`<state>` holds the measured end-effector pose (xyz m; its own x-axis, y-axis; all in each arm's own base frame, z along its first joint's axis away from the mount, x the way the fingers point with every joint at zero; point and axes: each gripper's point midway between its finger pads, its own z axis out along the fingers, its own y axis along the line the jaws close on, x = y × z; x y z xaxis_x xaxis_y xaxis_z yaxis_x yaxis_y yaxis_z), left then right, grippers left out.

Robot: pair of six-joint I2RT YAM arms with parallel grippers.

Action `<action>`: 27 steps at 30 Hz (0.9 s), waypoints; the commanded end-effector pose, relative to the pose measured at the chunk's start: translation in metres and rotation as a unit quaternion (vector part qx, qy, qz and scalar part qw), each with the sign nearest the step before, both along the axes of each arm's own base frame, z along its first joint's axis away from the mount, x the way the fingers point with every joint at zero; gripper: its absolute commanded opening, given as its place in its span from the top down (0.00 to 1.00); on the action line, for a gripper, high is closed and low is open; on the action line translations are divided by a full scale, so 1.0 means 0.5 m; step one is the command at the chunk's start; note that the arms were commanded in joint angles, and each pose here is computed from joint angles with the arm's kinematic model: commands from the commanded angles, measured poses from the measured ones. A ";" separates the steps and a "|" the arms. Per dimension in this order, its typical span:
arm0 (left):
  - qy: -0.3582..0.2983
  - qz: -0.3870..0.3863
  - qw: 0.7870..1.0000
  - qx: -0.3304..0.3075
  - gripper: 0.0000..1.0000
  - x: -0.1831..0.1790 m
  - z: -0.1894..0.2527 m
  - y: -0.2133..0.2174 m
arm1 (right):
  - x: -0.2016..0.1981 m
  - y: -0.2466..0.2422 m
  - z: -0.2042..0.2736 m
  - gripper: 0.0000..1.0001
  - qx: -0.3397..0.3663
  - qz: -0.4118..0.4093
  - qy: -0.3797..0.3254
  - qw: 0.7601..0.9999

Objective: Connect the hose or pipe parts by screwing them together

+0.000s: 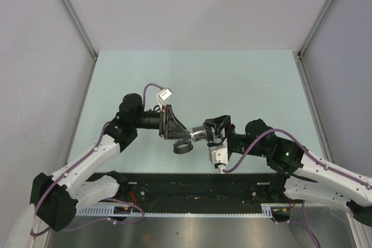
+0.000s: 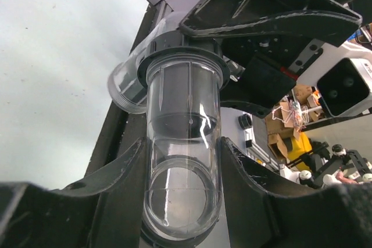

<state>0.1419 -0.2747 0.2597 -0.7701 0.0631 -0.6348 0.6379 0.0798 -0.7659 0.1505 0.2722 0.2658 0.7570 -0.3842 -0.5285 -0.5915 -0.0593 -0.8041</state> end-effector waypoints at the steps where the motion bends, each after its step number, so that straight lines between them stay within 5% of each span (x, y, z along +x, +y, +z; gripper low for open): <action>1: -0.013 -0.040 0.999 -0.031 1.00 -0.020 0.060 0.001 | 0.028 0.002 0.032 0.07 0.003 -0.026 -0.034 0.999; 7: 0.015 -0.048 0.998 -0.024 1.00 -0.020 0.047 -0.002 | 0.024 0.029 0.034 0.29 0.016 -0.008 -0.025 1.000; 11: 0.022 -0.053 0.998 -0.021 1.00 -0.017 0.042 -0.005 | 0.007 0.043 0.024 0.65 0.021 0.014 0.005 1.000; 14: 0.008 -0.057 0.998 -0.023 0.99 -0.011 0.044 -0.007 | -0.012 0.057 0.032 0.79 0.048 0.031 0.048 0.997; 19: -0.018 -0.046 0.998 -0.027 0.46 0.023 0.057 -0.001 | -0.030 0.062 0.006 0.94 0.044 0.037 0.103 0.993; 27: -0.028 -0.039 0.998 -0.030 0.29 0.042 0.067 0.012 | -0.013 0.031 0.025 0.96 0.074 -0.003 0.087 0.994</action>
<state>0.1631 -0.2705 0.2676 -0.8079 0.1029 -0.5803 0.5860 0.0353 -0.8095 0.1467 0.2872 0.2426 0.6278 -0.3828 -0.6778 -0.7418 -0.0303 -0.6699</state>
